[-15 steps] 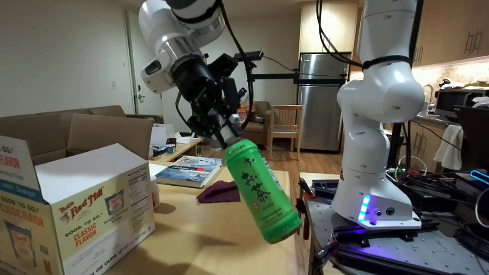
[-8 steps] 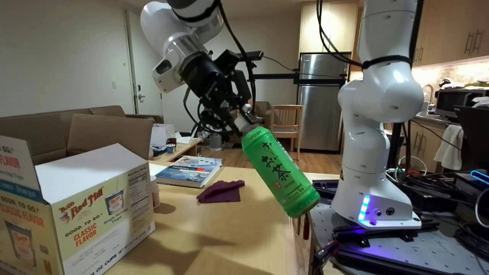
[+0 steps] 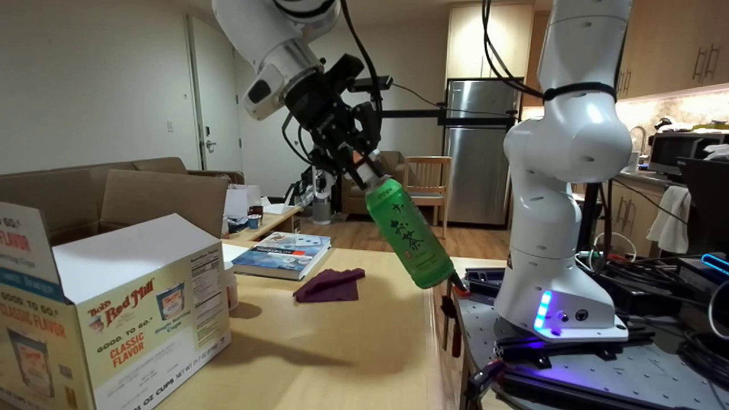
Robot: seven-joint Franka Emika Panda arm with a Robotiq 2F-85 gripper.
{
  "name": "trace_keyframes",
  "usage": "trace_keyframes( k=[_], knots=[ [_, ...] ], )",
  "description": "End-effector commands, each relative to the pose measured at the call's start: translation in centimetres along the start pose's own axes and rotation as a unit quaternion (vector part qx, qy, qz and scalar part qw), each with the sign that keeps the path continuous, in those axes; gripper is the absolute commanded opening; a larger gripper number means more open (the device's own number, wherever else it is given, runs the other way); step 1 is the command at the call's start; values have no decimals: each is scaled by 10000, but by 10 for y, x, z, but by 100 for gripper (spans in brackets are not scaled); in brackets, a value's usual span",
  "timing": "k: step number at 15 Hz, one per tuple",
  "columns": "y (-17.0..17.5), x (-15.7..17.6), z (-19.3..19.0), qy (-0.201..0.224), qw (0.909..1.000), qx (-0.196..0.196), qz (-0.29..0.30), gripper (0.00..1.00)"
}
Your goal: Move the green bottle to the right
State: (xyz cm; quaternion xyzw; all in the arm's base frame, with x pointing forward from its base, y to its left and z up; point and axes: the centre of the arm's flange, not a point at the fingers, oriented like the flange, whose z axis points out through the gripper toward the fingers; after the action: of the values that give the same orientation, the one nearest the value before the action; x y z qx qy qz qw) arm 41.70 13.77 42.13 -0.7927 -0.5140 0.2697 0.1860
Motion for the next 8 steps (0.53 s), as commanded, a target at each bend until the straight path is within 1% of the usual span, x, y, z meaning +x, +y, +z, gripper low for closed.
trace_keyframes(
  k=[1,2,4,6,8],
  knots=[
    [-24,-17,-12,-461,9965,-478,504,11],
    [-27,-22,-13,-542,9941,-695,631,11],
    [-32,-31,-16,-534,9882,-1134,877,11],
    [-36,-42,-18,-378,9808,-1591,1059,11],
    [-39,-50,-18,-127,9727,-2005,1166,11]
  ],
)
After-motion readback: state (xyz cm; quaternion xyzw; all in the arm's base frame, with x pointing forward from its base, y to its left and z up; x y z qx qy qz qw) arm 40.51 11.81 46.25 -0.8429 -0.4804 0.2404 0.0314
